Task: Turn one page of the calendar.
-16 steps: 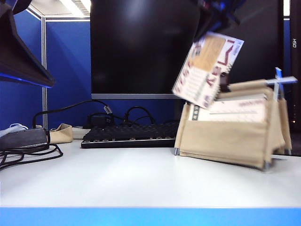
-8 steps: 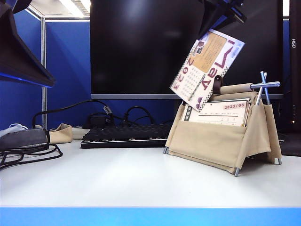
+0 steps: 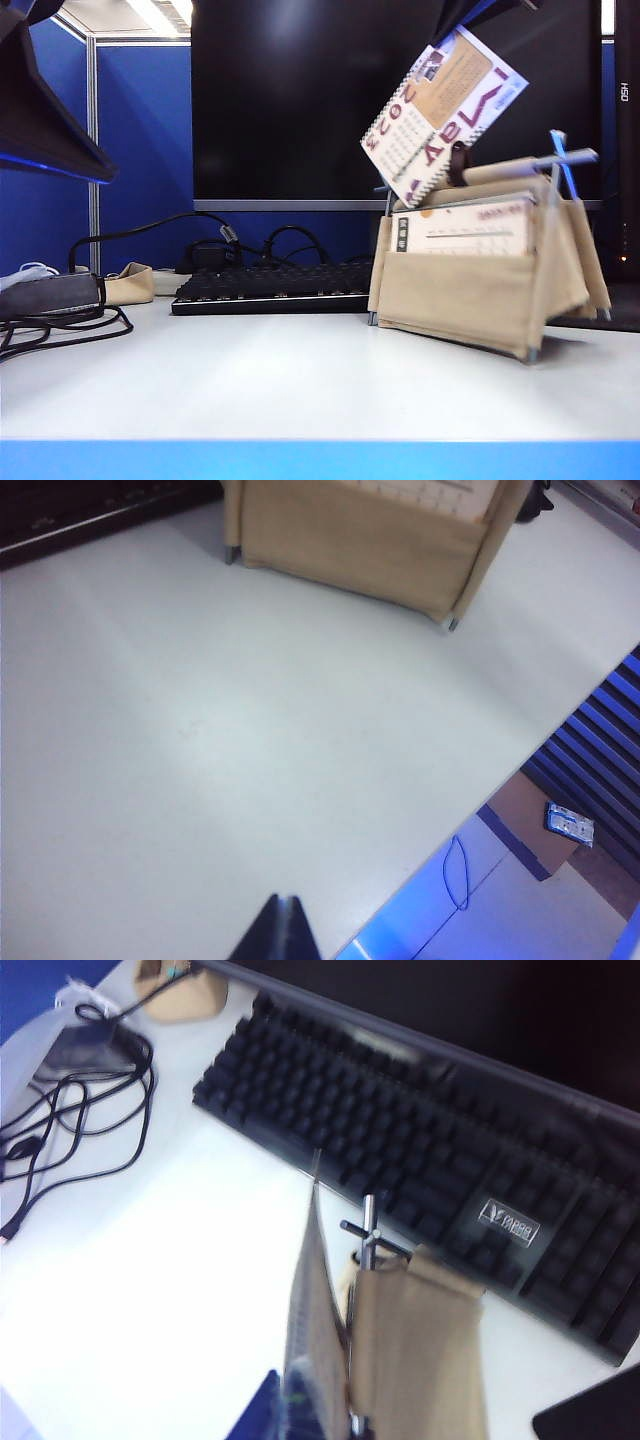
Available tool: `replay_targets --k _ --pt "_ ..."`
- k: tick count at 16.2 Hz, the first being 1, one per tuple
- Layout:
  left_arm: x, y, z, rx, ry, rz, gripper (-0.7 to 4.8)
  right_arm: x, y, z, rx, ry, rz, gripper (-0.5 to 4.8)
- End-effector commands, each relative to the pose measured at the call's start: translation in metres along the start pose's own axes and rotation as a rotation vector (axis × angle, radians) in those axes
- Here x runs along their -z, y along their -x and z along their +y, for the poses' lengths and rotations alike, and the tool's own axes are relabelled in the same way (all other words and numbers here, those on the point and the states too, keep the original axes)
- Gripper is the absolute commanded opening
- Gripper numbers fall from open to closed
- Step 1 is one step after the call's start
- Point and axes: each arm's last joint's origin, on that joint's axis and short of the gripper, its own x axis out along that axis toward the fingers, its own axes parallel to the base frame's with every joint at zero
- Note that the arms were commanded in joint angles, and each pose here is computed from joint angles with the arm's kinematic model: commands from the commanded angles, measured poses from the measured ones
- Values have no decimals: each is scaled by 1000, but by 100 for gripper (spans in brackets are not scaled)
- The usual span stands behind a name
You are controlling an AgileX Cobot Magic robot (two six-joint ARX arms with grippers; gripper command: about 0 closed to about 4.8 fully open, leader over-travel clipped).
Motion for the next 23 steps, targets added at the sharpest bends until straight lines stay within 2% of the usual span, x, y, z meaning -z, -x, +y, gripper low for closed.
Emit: replay_targets --k 1,4,7,12,17,21,23 --pt "-2 0 0 -3 -12 -16 -5 14 -4 2 2 -21 -52 -6" --pt "-2 0 0 -2 -11 -14 -5 47 -11 6 17 -55 -155 -6" --pt "-2 0 0 -2 -11 -15 -5 79 -10 10 100 -76 -278 -6" --pt "-2 0 0 6 -11 -14 -5 120 -13 12 263 -103 -278 -6" --pt "-1 0 0 9 -8 -3 -5 152 -14 12 390 -180 -449 -6" --pt "-1 0 0 9 -8 -3 -5 163 -21 9 466 -202 -426 -6" --pt "0 0 0 10 -6 -2 -5 173 -26 6 540 -224 -398 -6"
